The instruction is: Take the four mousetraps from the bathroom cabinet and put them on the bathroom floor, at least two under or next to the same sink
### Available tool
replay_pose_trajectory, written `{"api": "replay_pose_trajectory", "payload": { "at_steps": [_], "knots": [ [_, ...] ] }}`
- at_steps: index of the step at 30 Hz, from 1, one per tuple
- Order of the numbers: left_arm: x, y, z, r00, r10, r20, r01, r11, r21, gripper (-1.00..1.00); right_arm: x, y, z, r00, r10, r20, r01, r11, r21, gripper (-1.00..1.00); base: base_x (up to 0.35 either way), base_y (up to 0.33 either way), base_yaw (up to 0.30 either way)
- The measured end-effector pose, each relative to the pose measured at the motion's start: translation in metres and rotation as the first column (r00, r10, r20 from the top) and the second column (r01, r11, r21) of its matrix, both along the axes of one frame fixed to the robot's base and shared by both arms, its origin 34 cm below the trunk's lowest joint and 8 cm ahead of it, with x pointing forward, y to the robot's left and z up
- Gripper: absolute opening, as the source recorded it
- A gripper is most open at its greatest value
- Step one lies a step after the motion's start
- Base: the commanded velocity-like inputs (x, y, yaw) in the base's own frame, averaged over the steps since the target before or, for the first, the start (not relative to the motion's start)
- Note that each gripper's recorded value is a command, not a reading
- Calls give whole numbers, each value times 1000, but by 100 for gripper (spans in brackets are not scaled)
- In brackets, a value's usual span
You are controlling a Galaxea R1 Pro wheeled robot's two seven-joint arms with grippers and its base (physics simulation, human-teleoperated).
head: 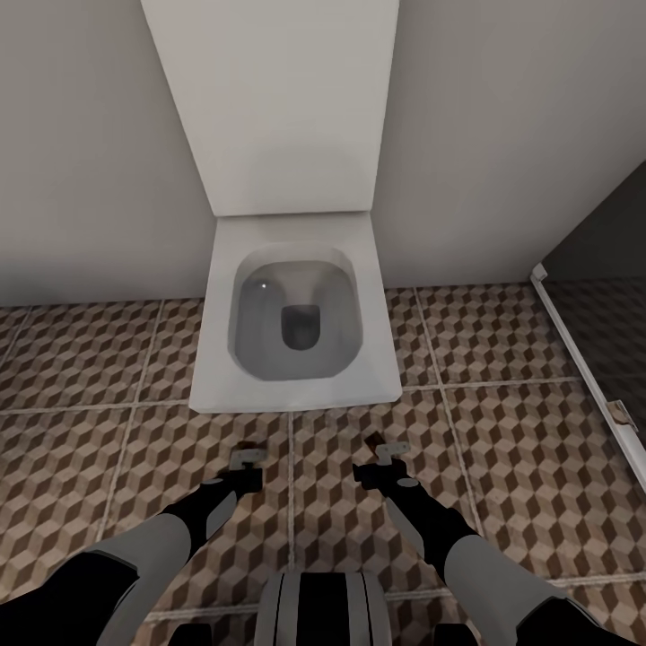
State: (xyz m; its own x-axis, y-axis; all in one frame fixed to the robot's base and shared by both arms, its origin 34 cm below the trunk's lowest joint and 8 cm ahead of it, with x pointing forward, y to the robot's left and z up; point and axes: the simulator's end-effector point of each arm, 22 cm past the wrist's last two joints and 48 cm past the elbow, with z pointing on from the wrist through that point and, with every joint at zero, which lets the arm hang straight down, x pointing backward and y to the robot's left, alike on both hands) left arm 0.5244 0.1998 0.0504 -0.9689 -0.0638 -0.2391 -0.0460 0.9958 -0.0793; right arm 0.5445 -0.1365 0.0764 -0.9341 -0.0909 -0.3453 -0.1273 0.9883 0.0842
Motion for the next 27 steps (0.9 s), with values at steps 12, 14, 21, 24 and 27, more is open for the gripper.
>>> {"api": "replay_pose_trajectory", "payload": {
  "at_steps": [12, 14, 21, 24, 27],
  "knots": [
    [5, 1, 1, 1000, 3, 25, -3, 1000, 2, 100, 0, 0, 0, 1000, 0, 0, 0, 1000, 0, 100, 0, 0, 0],
    [5, 1, 1, 1000, 3, 25, -3, 1000, 2, 100, 0, 0, 0, 1000, 0, 0, 0, 1000, 0, 100, 0, 0, 0],
    [5, 1, 1, 1000, 3, 25, -3, 1000, 2, 100, 0, 0, 0, 1000, 0, 0, 0, 1000, 0, 100, 0, 0, 0],
    [5, 1, 1, 1000, 3, 25, -3, 1000, 2, 100, 0, 0, 0, 1000, 0, 0, 0, 1000, 0, 100, 0, 0, 0],
    [5, 1, 1, 1000, 3, 25, -3, 1000, 2, 100, 0, 0, 0, 1000, 0, 0, 0, 1000, 0, 100, -34, 0, 0]
  ]
}}
